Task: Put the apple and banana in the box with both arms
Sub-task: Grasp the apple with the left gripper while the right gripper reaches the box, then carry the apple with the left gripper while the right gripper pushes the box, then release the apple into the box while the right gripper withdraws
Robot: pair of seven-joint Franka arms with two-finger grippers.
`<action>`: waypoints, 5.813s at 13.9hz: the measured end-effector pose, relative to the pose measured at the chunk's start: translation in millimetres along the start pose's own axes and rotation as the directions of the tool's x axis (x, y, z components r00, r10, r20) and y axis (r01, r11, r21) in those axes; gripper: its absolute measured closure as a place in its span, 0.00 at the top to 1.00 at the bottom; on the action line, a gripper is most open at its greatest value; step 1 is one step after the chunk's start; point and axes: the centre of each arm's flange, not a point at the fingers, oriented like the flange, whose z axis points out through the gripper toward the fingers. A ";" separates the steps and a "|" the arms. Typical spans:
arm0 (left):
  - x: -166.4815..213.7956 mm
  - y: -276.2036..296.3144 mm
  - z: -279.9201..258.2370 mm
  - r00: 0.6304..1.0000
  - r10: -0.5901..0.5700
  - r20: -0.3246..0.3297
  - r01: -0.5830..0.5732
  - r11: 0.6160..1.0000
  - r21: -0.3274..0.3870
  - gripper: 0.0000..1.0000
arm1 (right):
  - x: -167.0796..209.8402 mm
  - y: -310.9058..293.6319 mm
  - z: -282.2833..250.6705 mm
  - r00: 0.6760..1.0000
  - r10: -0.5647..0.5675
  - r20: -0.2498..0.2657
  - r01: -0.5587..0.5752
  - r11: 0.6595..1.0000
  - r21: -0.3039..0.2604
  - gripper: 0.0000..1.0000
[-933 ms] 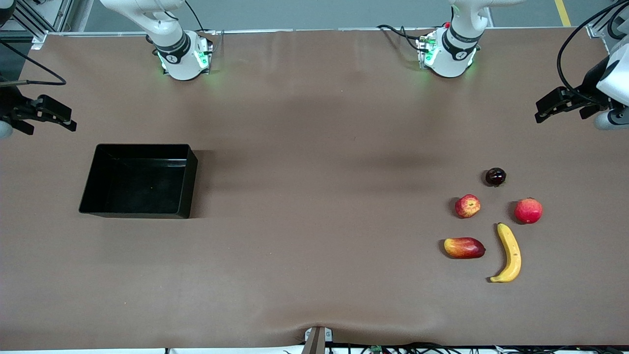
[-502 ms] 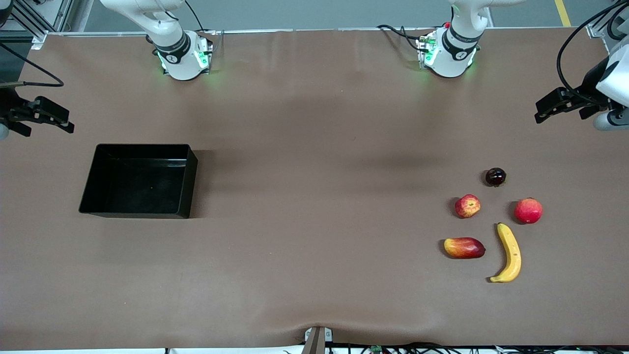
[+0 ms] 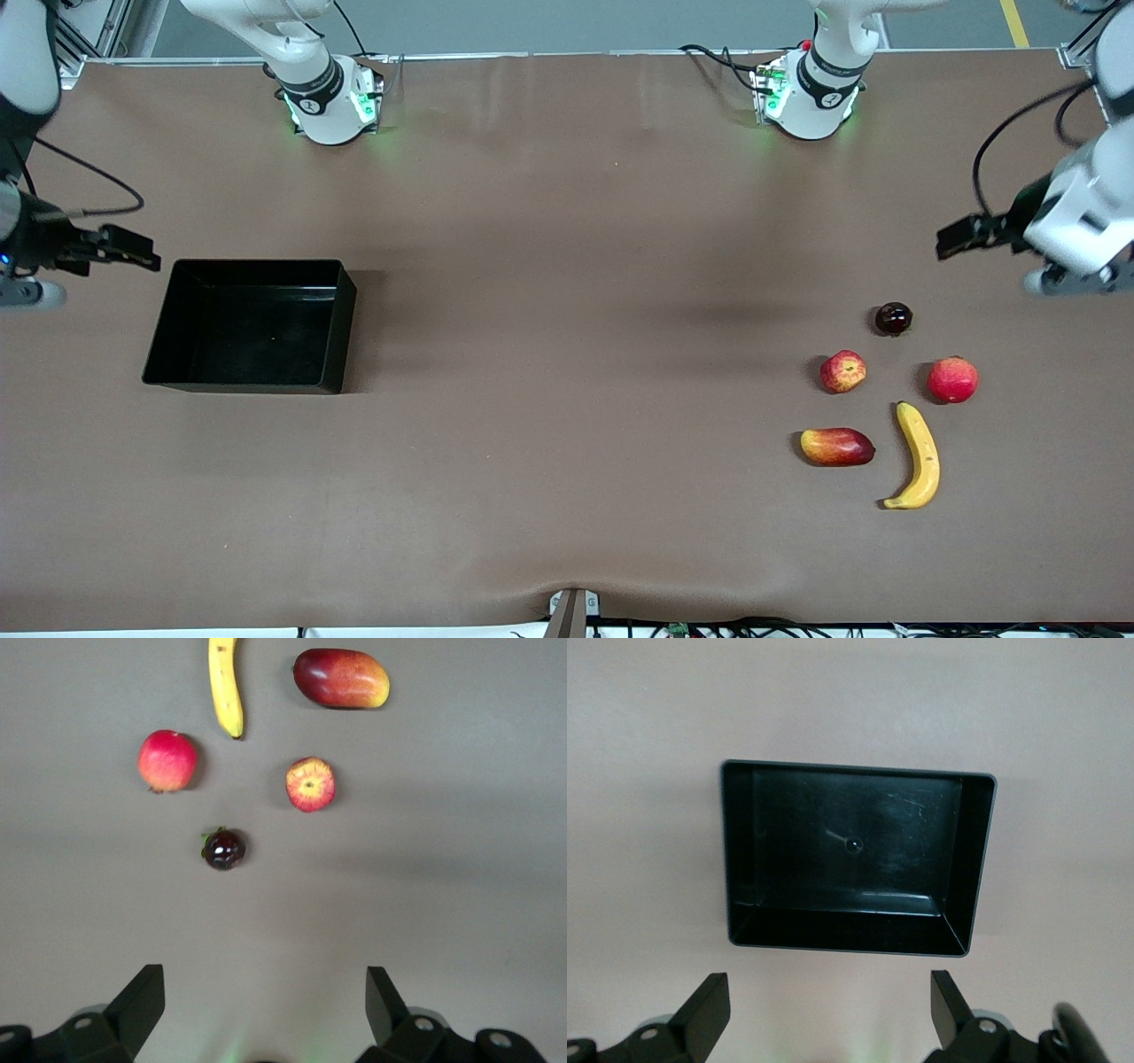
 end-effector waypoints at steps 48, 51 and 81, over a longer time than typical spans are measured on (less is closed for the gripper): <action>50.3 130.2 27.4 0.992 0.034 -0.125 -0.044 0.996 -0.078 0.67 | 40.5 -384.1 232.2 0.993 0.006 0.119 -0.016 0.996 0.086 0.05; 33.3 177.4 37.0 0.996 -0.012 -0.088 0.003 0.995 -0.096 0.67 | 25.9 -447.4 283.9 0.994 0.085 0.071 -0.091 0.992 0.083 0.05; -15.9 302.1 161.4 0.983 -0.161 -0.086 0.161 0.987 -0.010 1.00 | -11.4 -71.5 -106.3 0.983 0.167 -0.069 -0.161 0.983 0.092 1.00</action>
